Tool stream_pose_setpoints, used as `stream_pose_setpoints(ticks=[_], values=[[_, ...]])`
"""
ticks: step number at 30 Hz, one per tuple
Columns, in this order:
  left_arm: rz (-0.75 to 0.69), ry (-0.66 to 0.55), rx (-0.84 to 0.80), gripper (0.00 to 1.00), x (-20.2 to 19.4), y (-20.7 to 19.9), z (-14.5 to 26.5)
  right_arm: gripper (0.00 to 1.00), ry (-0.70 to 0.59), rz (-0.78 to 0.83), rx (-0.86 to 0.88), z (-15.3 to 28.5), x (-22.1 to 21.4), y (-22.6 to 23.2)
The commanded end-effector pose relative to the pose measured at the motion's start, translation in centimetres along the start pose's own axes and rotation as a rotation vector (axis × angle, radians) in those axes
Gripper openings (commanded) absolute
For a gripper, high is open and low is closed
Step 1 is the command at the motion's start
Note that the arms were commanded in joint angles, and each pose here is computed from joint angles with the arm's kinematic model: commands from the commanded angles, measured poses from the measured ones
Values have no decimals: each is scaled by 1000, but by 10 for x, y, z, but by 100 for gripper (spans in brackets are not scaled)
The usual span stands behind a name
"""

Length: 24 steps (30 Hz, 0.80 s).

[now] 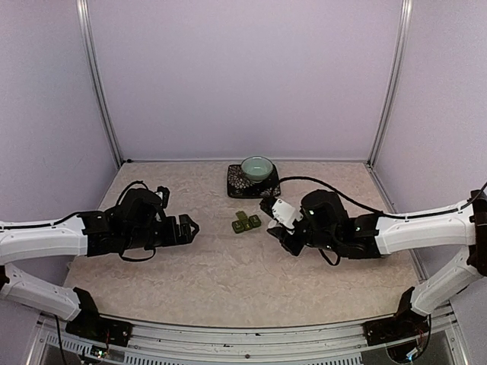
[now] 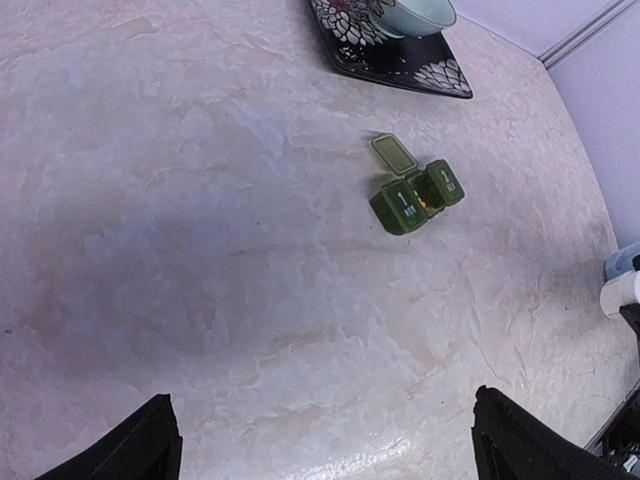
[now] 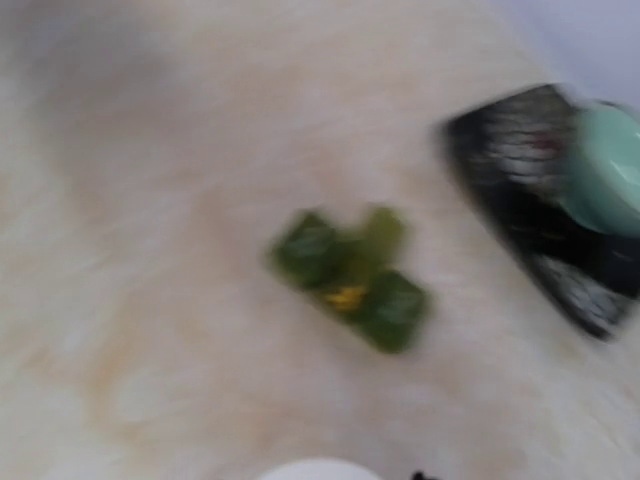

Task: Sort the pills into containers
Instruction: Place the pill bottle at the center of the board.

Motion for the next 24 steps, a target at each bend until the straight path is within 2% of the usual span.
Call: stream_pose_setpoints(ticks=[1, 7, 14, 19, 24], values=[[-26, -48, -59, 99, 29, -20, -18, 9, -200, -271, -224, 10, -12, -38], [-22, -32, -142, 99, 61, -32, -75, 10, -229, -423, -346, 9, -54, -53], [-86, 69, -199, 99, 55, -52, -136, 11, -225, -540, -381, 1, -82, -50], [-120, 109, -176, 99, 39, -51, -155, 12, -190, -591, -372, -9, -97, -44], [-173, 100, -143, 99, 35, -58, -154, 13, -167, -642, -356, -17, -108, -36]])
Point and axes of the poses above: each gripper's point midway between its finger pads, its own z axis back along the fingers, its own y axis along the line the jaws close on, x = y × z, the point moved 8 cm from there along z, back along the fingers, and after that the axes turned 11 degrees about z, right-handed, at the moved point
